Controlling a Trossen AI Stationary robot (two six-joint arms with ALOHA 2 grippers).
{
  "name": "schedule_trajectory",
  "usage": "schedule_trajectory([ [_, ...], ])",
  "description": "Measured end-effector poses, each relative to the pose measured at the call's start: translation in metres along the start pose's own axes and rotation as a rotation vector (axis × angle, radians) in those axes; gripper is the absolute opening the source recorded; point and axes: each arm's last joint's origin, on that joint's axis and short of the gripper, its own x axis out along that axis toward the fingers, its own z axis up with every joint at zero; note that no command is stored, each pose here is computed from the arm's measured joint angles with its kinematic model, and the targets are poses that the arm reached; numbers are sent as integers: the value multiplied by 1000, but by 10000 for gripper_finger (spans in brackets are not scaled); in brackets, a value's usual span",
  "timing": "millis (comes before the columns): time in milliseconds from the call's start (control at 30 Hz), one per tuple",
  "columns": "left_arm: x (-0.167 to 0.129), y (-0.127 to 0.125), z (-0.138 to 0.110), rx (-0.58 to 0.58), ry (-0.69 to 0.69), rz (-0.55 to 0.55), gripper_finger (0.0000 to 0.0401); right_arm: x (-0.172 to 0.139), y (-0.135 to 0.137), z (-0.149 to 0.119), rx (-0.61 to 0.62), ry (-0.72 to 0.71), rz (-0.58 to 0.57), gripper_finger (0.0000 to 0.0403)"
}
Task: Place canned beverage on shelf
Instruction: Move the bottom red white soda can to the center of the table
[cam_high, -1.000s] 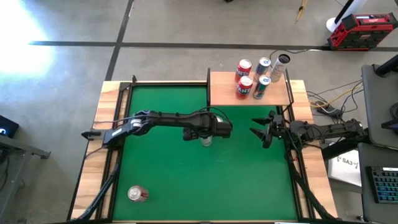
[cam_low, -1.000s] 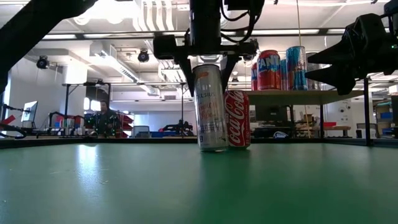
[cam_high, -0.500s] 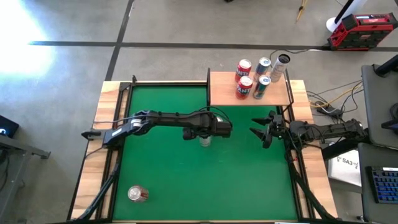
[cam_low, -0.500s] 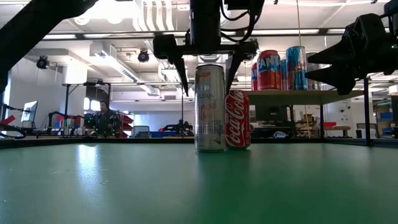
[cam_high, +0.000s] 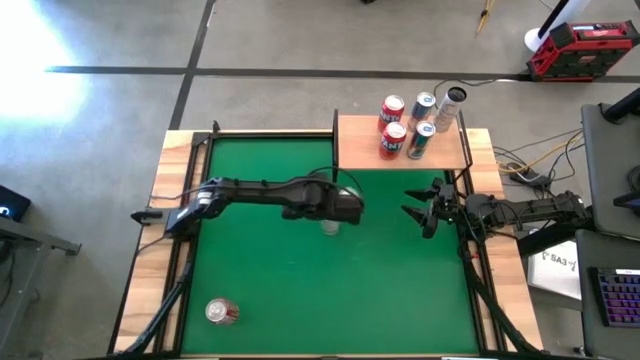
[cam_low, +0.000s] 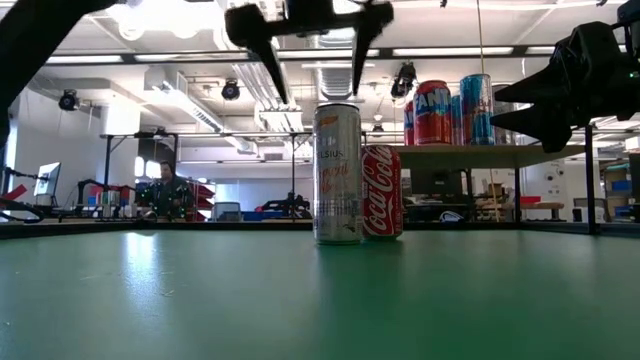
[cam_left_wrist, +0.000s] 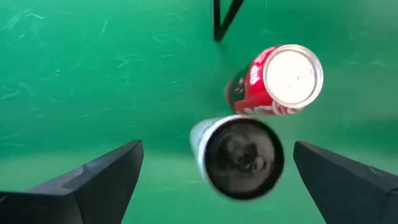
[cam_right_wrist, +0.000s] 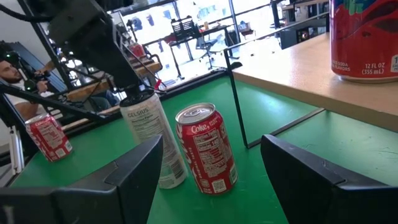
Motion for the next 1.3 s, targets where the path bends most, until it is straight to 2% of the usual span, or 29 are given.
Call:
schedule_trajectory([
  [133, -10, 15, -1, 22, -3, 13, 397, 0, 0, 0, 0, 0, 0, 263],
  [300, -7, 50, -1, 9, 27, 109, 397, 0, 0, 0, 0, 0, 0, 263],
  [467, -16, 96, 0, -86, 169, 195, 397, 0, 0, 0, 0, 0, 0, 263],
  [600, -28, 135, -10, -179, 245, 236, 397, 0, 0, 0, 0, 0, 0, 263],
  [767, -42, 176, -38, -302, 255, 245, 397, 0, 0, 0, 0, 0, 0, 263],
  [900, -50, 200, -65, -400, 281, 307, 396, 0, 0, 0, 0, 0, 0, 263],
  [1100, -61, 220, -99, -499, 300, 399, 396, 0, 0, 0, 0, 0, 0, 263],
  [1300, -70, 233, -126, -584, 297, 423, 396, 0, 0, 0, 0, 0, 0, 263],
])
